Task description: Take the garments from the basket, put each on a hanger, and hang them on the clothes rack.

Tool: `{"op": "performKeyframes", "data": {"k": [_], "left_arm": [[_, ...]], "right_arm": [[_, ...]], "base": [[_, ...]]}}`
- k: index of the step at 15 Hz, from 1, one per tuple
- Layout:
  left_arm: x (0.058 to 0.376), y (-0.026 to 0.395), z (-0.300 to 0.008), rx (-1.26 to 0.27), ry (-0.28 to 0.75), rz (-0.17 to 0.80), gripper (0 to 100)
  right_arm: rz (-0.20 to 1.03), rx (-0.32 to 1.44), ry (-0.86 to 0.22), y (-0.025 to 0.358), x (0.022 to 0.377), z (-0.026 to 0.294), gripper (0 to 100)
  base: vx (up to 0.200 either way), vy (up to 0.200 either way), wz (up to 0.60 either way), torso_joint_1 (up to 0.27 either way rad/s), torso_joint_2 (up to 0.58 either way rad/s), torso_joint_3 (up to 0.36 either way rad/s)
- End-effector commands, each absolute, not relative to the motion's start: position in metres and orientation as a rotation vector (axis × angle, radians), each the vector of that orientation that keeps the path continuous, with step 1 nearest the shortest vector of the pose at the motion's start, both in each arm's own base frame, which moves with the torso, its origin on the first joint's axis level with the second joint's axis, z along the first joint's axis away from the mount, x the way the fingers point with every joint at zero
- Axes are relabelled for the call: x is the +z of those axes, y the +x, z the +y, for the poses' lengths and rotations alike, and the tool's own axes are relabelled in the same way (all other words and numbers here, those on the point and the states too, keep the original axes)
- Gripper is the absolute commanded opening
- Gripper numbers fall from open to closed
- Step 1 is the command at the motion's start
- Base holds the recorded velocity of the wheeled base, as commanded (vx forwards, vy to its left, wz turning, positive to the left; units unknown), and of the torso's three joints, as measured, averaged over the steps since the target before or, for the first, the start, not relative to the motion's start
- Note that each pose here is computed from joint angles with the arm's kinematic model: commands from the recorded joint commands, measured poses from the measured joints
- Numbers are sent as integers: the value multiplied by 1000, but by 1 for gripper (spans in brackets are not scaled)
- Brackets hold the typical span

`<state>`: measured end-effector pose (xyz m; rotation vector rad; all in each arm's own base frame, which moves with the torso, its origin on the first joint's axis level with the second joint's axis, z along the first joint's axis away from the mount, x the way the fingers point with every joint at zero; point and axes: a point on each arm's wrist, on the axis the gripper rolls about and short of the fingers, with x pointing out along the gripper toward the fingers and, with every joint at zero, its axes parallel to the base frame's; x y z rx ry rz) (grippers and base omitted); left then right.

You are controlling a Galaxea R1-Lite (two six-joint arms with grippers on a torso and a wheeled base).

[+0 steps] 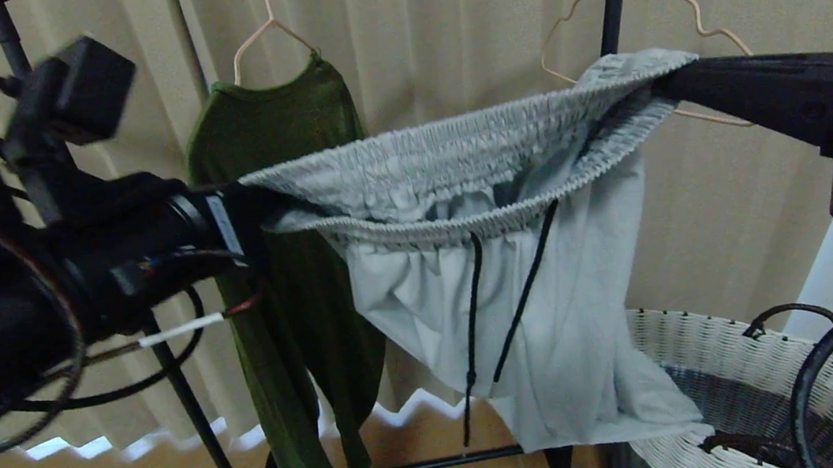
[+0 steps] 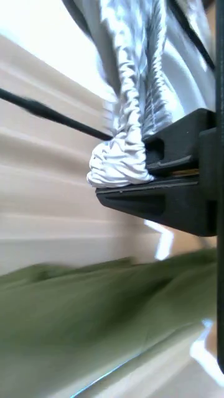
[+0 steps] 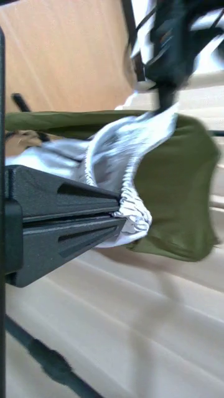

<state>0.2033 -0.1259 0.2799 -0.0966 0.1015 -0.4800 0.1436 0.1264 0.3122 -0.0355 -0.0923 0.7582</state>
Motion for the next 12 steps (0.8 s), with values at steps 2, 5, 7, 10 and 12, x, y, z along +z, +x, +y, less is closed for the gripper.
{"op": "performKeyframes", "data": {"k": [2, 5, 7, 10, 12], "left_arm": [[348, 176, -98, -504, -122, -69, 0], [362, 180, -108, -535, -71, -74, 0], [352, 193, -119, -539, -42, -32, 0], [320, 204, -141, -577, -10, 78, 0], [307, 206, -153, -594, 2, 110, 0]], "right_arm": [[-138, 736, -21, 150, 329, 127, 0], [-150, 685, -21, 156, 333, 118, 0], [-139, 638, -27, 162, 330, 111, 0], [-76, 587, -48, 169, 311, 103, 0], [-44, 566, -58, 171, 302, 100, 0]], "base": [[0, 0, 0, 0, 0, 0], [0, 0, 0, 0, 0, 0], [0, 0, 0, 0, 0, 0], [0, 0, 0, 0, 0, 0], [0, 0, 0, 0, 0, 0]]}}
